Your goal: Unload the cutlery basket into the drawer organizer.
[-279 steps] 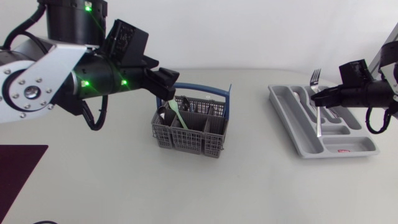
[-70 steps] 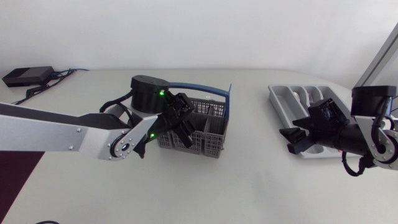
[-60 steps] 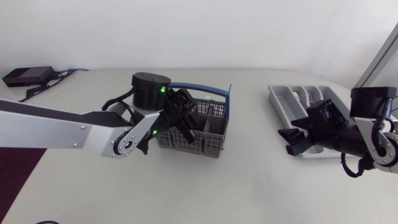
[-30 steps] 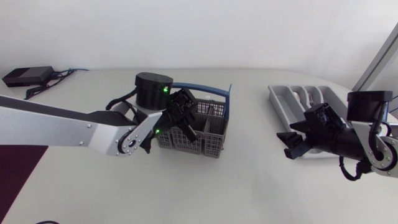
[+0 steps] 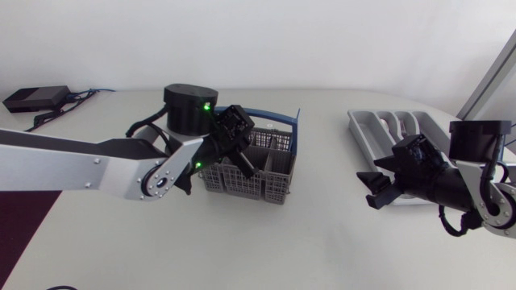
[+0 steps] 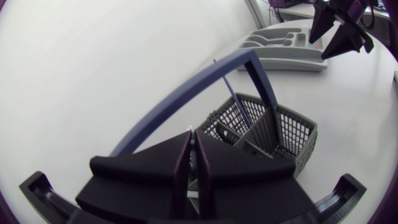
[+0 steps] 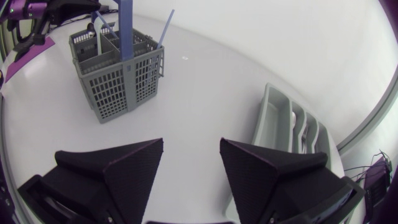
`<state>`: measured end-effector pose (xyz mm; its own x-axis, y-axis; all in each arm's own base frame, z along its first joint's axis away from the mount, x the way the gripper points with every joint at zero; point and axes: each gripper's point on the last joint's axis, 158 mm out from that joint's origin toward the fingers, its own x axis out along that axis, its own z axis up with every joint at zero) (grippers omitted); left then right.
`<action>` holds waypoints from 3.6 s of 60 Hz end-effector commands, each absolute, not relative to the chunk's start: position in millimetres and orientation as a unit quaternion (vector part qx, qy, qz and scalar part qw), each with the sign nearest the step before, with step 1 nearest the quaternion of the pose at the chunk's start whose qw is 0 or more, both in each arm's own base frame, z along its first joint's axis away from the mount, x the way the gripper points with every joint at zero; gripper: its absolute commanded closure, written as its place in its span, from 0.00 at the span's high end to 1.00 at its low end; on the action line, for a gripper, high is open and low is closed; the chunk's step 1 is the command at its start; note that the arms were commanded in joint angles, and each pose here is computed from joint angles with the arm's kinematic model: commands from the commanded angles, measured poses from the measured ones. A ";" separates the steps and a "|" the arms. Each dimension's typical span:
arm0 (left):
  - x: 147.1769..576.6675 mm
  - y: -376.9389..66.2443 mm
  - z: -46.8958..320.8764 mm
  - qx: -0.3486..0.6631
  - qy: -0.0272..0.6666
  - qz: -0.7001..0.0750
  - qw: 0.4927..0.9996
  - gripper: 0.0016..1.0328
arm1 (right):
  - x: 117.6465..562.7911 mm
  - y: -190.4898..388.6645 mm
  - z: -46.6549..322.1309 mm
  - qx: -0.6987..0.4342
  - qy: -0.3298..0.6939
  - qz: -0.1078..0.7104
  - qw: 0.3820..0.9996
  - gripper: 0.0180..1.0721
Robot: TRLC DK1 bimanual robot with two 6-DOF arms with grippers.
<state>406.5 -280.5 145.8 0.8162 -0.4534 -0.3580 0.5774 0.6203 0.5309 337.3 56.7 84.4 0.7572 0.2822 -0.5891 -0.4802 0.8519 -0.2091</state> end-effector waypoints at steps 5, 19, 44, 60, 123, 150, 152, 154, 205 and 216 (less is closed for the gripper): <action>389.1 -276.1 178.5 0.319 0.067 -0.288 0.901 0.03 | 327.8 60.3 80.6 -0.172 0.286 0.205 0.920 0.64; 356.3 -268.8 212.5 0.312 0.042 -0.294 0.903 0.03 | 319.5 71.5 99.4 -0.175 0.270 0.213 0.923 0.64; 284.7 -276.0 255.5 0.237 0.059 -0.366 0.898 0.03 | 284.0 120.0 132.0 -0.179 0.229 0.278 0.916 0.64; 270.0 -294.4 256.9 0.157 0.124 -0.446 0.873 0.03 | 251.6 180.1 147.4 -0.174 0.217 0.378 0.883 0.64; 270.0 -312.2 251.1 0.020 0.240 -0.543 0.805 0.03 | 259.9 271.0 160.7 -0.125 0.229 0.501 0.825 0.39; 276.7 -309.6 250.0 0.002 0.253 -0.546 0.799 0.03 | 262.3 274.3 156.0 -0.134 0.225 0.499 0.826 0.06; 276.7 -309.7 250.1 0.001 0.254 -0.547 0.798 0.03 | 261.4 274.3 154.7 -0.134 0.227 0.500 0.825 0.06; 276.7 -309.7 250.1 0.001 0.254 -0.547 0.798 0.03 | 260.7 274.5 154.0 -0.134 0.227 0.500 0.825 0.06; 338.4 -272.7 318.8 -0.042 0.183 -0.486 0.854 0.92 | 251.9 204.8 122.6 -0.144 0.277 0.448 0.838 0.06; 355.6 -258.2 294.8 -0.026 0.200 -0.450 0.870 0.92 | 285.3 147.7 127.6 -0.131 0.287 0.377 0.871 0.06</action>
<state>348.2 -261.9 306.5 0.5038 -0.8097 -0.3008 0.7892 0.5731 -0.2207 276.2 169.5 131.7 0.5250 0.6194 -0.5837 -0.7627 0.6467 0.0004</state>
